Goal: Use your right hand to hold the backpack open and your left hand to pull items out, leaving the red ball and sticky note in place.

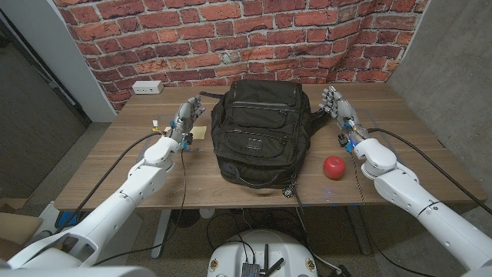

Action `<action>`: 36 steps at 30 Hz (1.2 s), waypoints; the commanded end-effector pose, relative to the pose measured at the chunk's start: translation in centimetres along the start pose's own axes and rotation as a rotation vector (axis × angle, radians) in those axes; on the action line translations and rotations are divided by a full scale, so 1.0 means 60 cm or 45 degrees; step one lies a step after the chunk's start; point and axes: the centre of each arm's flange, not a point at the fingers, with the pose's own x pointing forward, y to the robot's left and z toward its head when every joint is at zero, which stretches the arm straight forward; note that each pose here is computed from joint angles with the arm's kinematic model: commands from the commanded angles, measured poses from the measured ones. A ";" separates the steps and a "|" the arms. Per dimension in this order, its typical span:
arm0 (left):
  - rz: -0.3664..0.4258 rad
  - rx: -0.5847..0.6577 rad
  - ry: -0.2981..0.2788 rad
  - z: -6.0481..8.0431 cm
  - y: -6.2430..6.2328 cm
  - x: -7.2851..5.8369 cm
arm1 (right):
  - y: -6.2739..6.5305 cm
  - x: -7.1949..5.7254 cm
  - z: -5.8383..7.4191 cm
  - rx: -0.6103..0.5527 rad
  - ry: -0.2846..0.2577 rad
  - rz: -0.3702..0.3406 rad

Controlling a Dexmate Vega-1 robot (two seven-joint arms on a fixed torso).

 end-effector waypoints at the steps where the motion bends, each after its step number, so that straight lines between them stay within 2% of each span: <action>1: 0.011 0.012 0.001 0.004 -0.004 0.004 | 0.005 -0.033 0.027 -0.107 -0.028 -0.010; 12: 0.010 0.018 0.013 0.007 -0.002 0.015 | 0.011 -0.065 0.041 -0.204 -0.045 -0.028; 22: 0.005 0.041 0.053 0.015 0.004 0.030 | 0.023 -0.091 0.054 -0.348 -0.119 -0.031; 28: -0.013 0.094 0.059 0.021 0.003 0.035 | 0.031 -0.105 0.061 -0.422 -0.140 -0.023; 36: 0.012 0.070 0.064 0.022 0.002 0.034 | 0.041 -0.126 0.065 -0.487 -0.152 -0.007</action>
